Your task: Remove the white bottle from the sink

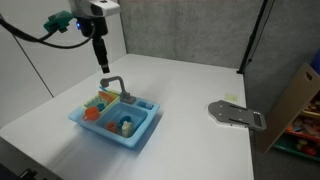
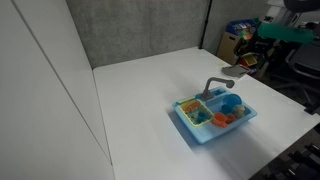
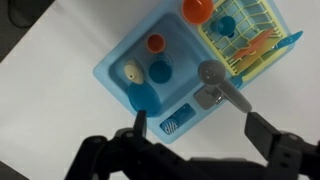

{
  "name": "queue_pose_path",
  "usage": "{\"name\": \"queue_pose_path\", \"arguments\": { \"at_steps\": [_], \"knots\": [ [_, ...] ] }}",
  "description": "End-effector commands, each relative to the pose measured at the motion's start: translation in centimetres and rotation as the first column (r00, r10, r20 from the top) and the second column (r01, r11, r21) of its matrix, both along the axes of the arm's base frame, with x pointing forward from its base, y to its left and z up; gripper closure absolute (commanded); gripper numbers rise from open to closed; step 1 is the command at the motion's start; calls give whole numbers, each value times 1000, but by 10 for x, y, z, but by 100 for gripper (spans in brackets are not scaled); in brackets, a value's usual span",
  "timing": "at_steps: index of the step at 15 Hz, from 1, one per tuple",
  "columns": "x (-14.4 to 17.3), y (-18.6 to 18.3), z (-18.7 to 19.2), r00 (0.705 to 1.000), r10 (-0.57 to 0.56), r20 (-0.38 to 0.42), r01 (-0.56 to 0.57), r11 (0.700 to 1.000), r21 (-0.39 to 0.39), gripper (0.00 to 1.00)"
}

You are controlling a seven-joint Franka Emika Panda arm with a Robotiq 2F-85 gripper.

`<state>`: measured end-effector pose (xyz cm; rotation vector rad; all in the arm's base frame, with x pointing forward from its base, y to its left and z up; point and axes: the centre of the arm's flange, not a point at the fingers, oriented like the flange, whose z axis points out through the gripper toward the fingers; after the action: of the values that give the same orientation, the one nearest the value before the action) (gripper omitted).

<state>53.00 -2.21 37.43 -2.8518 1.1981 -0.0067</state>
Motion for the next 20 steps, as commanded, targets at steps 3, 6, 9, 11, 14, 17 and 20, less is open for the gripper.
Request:
{"name": "queue_pose_path", "arguments": {
  "at_steps": [3, 6, 9, 11, 14, 17, 20],
  "knots": [
    [18, -29, 5, 997, -73, -8, 73, 997, 5, 0],
    [27, -42, -4, 996, -86, -13, 86, 996, 6, 0],
    [38, -54, -20, 995, -99, -29, 99, 995, 0, 0],
    [44, -59, -32, 994, -98, -38, 98, 995, -7, 0],
    [53, -67, -48, 994, -100, -50, 100, 995, -15, 0],
    [55, -75, -64, 994, -100, -54, 99, 995, -24, 0],
    [49, -82, -80, 993, -107, -48, 105, 994, -36, 0]
  ]
}}
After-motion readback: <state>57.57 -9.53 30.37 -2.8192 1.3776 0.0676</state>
